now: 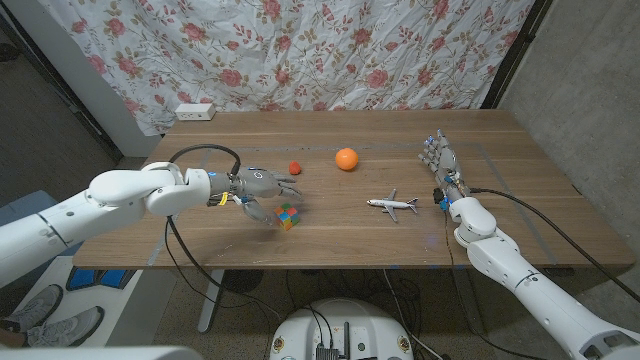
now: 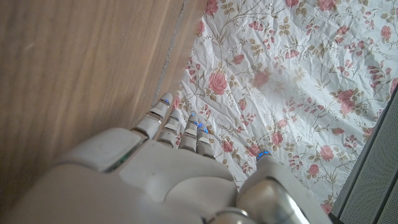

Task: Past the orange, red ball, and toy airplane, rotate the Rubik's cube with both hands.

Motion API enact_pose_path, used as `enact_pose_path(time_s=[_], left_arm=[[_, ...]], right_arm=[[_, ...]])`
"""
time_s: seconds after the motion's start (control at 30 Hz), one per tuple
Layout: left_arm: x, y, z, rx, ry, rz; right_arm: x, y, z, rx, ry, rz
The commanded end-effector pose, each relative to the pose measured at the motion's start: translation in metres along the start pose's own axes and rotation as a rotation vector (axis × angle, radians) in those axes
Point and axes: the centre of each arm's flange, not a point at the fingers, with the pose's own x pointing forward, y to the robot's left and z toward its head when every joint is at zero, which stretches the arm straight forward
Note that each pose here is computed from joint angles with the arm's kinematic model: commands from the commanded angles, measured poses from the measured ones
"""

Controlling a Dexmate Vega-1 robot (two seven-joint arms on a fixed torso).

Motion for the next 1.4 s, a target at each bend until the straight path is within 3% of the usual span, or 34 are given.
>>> enact_pose_path(time_s=[0.03, 1.4], left_arm=[[0.0063, -0.006, 0.0039, 0.008, 0.009, 0.016], [0.0143, -0.0042, 0.0124, -0.003, 0.002, 0.063]], right_arm=[[0.0023, -0.0008, -0.0007, 0.0, 0.004, 0.002], [-0.0011, -0.0054, -0.0039, 0.01, 0.009, 0.006]])
